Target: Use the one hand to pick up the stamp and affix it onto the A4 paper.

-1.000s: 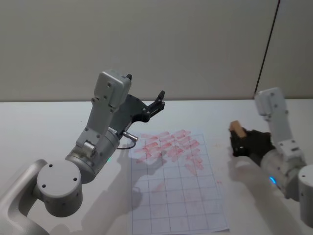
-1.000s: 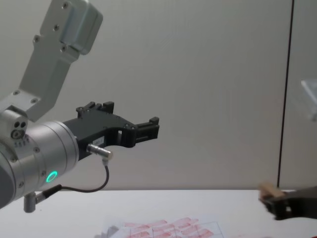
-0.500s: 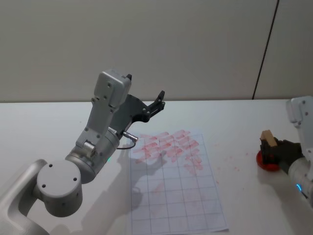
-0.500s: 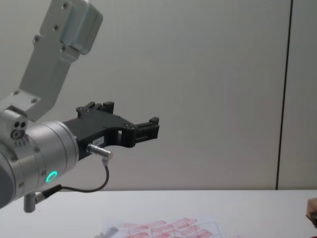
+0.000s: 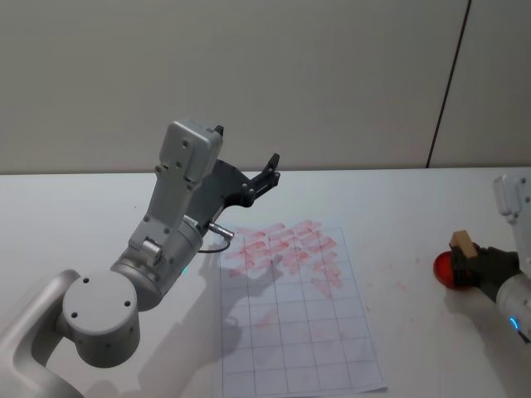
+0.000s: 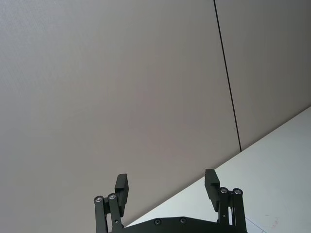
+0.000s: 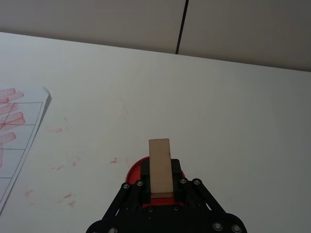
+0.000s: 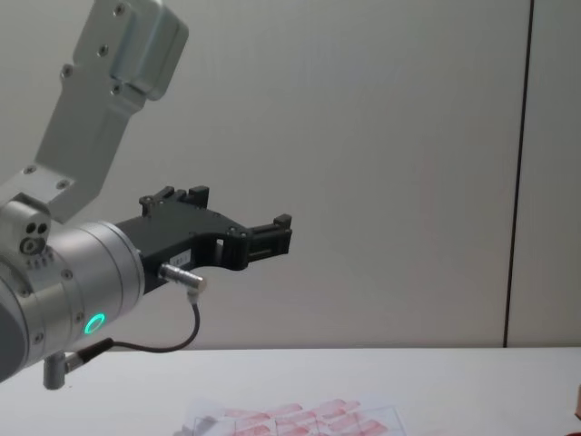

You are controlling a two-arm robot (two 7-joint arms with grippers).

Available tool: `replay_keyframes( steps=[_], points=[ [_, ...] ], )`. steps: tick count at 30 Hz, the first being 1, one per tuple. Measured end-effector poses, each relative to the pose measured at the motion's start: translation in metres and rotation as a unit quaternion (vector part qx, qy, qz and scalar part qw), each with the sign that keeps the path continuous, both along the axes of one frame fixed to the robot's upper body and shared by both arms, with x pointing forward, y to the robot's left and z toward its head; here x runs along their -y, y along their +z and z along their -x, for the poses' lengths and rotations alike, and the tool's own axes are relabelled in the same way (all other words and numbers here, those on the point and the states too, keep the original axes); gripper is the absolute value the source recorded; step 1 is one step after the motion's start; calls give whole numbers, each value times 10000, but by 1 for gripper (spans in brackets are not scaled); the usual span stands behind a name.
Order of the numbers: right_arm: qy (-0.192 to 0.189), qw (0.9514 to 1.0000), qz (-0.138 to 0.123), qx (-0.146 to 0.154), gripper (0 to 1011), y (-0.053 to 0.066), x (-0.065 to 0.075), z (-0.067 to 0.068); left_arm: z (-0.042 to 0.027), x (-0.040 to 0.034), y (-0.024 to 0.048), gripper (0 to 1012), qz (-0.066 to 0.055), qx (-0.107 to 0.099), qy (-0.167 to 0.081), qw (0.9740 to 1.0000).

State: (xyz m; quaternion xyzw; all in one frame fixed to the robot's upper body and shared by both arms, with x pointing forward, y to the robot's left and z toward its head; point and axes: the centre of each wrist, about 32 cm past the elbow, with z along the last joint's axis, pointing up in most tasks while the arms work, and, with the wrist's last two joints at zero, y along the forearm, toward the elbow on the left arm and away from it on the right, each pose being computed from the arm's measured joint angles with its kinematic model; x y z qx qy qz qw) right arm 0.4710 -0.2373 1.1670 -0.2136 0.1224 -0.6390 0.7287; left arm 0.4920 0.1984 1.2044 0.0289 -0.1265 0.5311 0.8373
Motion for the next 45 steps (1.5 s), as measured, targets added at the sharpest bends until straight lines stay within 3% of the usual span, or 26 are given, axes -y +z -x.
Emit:
replay_keyframes(
  steps=[8,17,19,23,34,45],
  points=[
    [27,10000,-47,-14,233,-36,3,-46,0,0,0,1001,0,0,0,10000],
    [88,9999,-77,-12,481,-55,-11,-94,0,0,0,1001,0,0,0,10000],
    [109,9999,-87,9,589,-53,-15,-101,0,0,0,1001,0,0,0,10000],
    [128,9999,-96,60,709,-48,-17,-102,0,0,0,1001,0,0,0,10000],
    [180,9980,-88,598,1000,46,13,-41,0,0,0,1001,0,0,0,10000],
    [224,9909,43,1328,1001,133,100,53,0,0,0,1001,0,0,0,10000]
  ],
)
